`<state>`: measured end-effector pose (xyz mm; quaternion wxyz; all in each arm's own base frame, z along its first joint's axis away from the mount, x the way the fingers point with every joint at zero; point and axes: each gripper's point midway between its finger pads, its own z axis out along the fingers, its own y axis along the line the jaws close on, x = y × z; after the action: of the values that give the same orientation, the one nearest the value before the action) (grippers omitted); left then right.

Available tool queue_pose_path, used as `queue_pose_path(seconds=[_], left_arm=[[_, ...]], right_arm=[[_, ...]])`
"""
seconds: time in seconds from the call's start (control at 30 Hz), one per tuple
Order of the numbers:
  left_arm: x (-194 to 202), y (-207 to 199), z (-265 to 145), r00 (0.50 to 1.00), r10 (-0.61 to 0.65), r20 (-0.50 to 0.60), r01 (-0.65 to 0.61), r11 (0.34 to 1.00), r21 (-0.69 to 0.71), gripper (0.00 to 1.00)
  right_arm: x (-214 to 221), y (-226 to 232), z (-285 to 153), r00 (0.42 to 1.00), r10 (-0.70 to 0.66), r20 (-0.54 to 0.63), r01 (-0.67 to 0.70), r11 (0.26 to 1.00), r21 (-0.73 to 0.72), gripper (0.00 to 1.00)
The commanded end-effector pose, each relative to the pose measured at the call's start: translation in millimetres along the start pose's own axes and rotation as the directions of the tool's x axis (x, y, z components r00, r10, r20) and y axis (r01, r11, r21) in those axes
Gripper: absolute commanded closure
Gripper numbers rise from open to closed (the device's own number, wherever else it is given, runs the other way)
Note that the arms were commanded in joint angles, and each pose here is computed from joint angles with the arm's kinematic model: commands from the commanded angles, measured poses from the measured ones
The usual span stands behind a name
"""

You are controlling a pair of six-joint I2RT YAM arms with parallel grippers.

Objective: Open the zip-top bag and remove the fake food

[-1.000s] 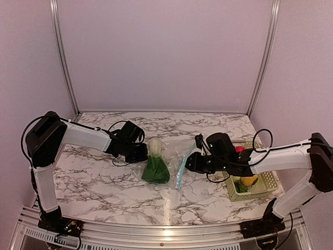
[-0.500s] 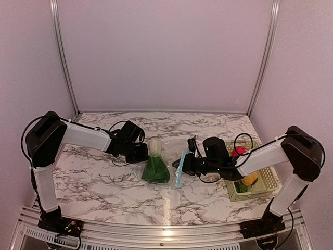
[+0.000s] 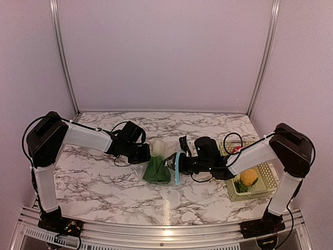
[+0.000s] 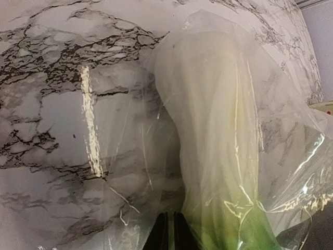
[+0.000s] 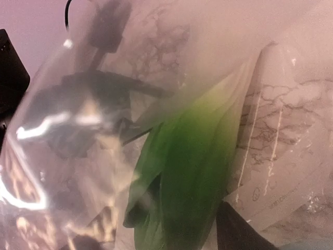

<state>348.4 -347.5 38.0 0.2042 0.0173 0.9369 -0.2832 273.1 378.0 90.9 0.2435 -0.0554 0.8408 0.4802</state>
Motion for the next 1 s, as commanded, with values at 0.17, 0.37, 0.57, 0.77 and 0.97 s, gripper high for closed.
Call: queue_pose_path(seconds=[0.17, 0.37, 0.57, 0.77, 0.97], left_arm=[[13, -27, 3, 0.999, 0.01, -0.034, -0.007, 0.996, 0.085, 0.94], [18, -43, -1, 0.999, 0.016, -0.046, -0.009, 0.991, 0.136, 0.95], [4, -34, -25, 1.0, 0.007, 0.006, -0.007, 0.997, 0.082, 0.87], [-10, 0, -66, 0.997, 0.02, 0.077, -0.018, 0.999, -0.039, 0.69], [9, 28, -72, 0.999, 0.038, 0.027, -0.036, 0.996, -0.076, 0.61]], right_arm=[[8, -11, 31, 0.997, -0.058, -0.045, 0.059, 0.998, 0.037, 0.28], [8, -15, 36, 0.997, -0.061, -0.051, 0.063, 0.997, 0.053, 0.3], [7, -17, 38, 0.995, -0.071, -0.065, 0.075, 0.995, 0.07, 0.76], [4, -11, 34, 0.996, -0.071, -0.059, 0.074, 0.996, 0.051, 0.93], [-5, 2, 26, 0.997, -0.06, -0.044, 0.058, 0.998, -0.03, 0.94]])
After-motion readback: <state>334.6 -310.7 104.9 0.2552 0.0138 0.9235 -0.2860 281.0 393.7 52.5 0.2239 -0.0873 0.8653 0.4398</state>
